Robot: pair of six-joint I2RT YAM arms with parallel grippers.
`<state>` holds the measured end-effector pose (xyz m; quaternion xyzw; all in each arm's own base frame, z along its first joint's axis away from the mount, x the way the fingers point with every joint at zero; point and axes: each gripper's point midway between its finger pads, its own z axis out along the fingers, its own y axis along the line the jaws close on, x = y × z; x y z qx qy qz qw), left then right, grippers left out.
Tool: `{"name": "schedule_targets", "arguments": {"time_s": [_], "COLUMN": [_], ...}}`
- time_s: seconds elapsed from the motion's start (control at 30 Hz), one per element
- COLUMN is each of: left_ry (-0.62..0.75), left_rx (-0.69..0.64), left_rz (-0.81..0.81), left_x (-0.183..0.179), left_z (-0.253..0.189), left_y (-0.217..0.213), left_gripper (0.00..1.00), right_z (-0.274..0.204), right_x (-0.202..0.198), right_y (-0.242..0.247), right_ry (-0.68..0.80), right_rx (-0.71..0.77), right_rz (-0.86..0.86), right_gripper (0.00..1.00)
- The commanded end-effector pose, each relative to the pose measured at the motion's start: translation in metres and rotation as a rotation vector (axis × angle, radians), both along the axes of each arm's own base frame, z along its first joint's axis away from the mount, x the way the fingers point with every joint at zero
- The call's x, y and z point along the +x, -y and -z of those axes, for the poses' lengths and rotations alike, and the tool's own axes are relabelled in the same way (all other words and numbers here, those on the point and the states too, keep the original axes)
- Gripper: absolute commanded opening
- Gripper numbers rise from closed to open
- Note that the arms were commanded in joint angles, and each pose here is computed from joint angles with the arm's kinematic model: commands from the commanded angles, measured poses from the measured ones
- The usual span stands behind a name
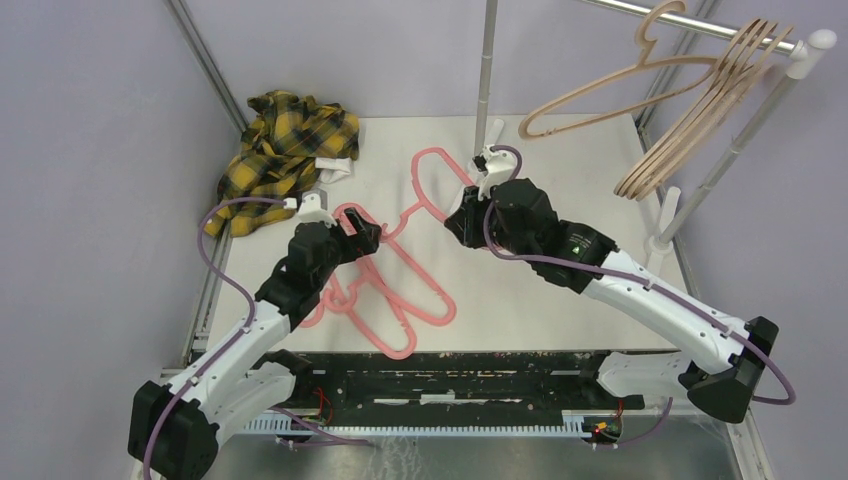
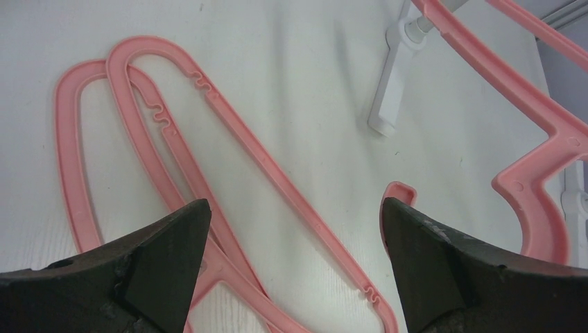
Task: Organize the hangers
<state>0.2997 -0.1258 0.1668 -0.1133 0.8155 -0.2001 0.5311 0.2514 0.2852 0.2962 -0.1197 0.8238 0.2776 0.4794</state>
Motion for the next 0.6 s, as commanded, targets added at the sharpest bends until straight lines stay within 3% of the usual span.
{"name": "schedule_targets", "arguments": {"time_s": [0.0, 0.27, 0.47, 0.57], "left_ry": [-0.058, 0.049, 0.045, 0.036], "left_rx": [0.05, 0.02, 0.004, 0.003], "left_rz": [-0.07, -0.1, -0.09, -0.089], "left_x": [-0.005, -0.005, 0.009, 0.015], "left_z": [0.016, -0.023, -0.026, -0.028], "left_y": [-0.019, -0.026, -0.016, -0.013], "left_gripper": [0.99, 0.99, 0.99, 0.99], "right_z": [-0.08, -0.007, 0.082, 0.1], "right_x": [0.029, 0.036, 0.026, 0.024], "right_y": [0.012, 0.004, -0.026, -0.028], "right_ry": [0.205, 0.125, -0.041, -0.059], "right_rx": [0.127, -0.049, -0.11, -0.118], "right_rz": [0.141, 0.114, 0.002, -0.001], "right_gripper": [0.01, 0.01, 0.01, 0.01]}}
